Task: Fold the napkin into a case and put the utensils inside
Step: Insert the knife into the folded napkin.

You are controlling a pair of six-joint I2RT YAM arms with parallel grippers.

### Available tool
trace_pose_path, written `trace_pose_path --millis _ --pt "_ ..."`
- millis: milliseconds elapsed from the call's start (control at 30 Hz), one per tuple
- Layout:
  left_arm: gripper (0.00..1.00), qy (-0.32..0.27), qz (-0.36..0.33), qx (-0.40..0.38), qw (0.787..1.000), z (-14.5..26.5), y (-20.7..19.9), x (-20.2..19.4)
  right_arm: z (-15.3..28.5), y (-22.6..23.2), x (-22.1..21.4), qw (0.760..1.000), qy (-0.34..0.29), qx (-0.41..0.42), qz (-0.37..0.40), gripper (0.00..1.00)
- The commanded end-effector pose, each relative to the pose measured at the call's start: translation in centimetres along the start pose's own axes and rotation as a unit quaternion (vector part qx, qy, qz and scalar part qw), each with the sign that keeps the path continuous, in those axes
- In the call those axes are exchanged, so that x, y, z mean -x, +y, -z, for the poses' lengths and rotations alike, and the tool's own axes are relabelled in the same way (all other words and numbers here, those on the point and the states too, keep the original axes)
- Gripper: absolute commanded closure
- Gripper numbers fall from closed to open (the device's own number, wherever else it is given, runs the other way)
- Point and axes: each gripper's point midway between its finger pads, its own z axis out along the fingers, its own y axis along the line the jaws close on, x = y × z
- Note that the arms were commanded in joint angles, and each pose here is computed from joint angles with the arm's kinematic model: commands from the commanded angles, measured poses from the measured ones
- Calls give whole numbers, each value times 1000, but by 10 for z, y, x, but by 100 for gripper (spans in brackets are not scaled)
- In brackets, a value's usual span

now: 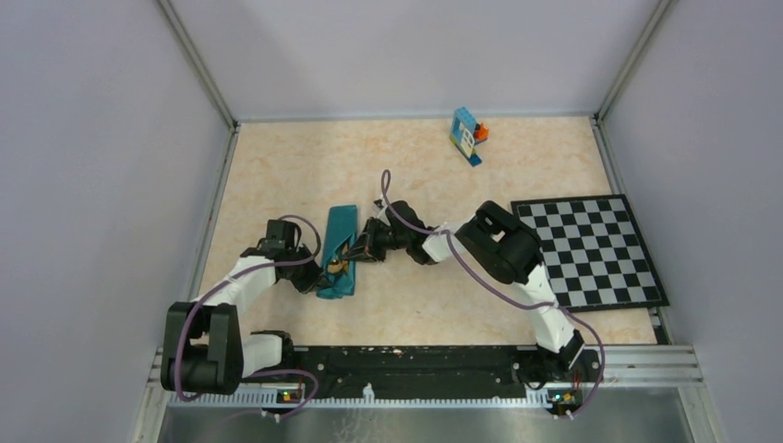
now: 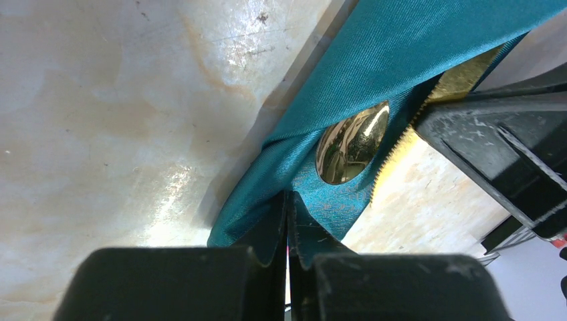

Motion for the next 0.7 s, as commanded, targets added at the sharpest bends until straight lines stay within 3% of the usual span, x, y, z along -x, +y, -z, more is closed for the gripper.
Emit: trace_pose_path --millis 0,233,433,667 --pt "100 -12 1 47 999 -1 18 2 -5 -1 19 999 -27 -12 33 100" --pt "100 -18 1 47 999 2 15 5 -4 3 21 998 -28 -27 41 79" --pt "100 -25 1 47 999 2 14 9 2 4 14 994 -16 -94 59 58" --pt "100 -35 -1 46 998 6 12 13 16 2 6 984 -9 -158 78 51"
